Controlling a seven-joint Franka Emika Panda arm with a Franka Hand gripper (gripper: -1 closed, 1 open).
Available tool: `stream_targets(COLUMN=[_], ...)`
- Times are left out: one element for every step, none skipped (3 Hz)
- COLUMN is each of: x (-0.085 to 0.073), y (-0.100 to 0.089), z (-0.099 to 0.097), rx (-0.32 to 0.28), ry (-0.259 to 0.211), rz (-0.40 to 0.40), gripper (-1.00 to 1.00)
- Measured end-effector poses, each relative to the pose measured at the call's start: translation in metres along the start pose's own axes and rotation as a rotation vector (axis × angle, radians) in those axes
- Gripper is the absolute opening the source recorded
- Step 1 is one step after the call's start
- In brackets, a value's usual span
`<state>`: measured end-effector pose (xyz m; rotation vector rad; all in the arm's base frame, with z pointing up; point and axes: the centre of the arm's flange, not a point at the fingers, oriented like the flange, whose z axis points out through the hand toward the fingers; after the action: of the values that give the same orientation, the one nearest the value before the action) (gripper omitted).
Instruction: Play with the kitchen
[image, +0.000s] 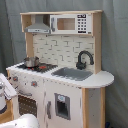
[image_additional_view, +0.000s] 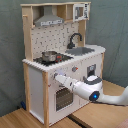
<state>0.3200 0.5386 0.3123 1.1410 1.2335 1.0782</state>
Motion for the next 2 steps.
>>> stream_targets(x=[-0.0045, -0.0045], y=[0.0153, 0.0153], z=[0.0158, 0.0158], rx=[-0.017, -0.017], ry=[-0.020, -0.020], rz=[0.093, 0.094], gripper=[1.00, -1.00])
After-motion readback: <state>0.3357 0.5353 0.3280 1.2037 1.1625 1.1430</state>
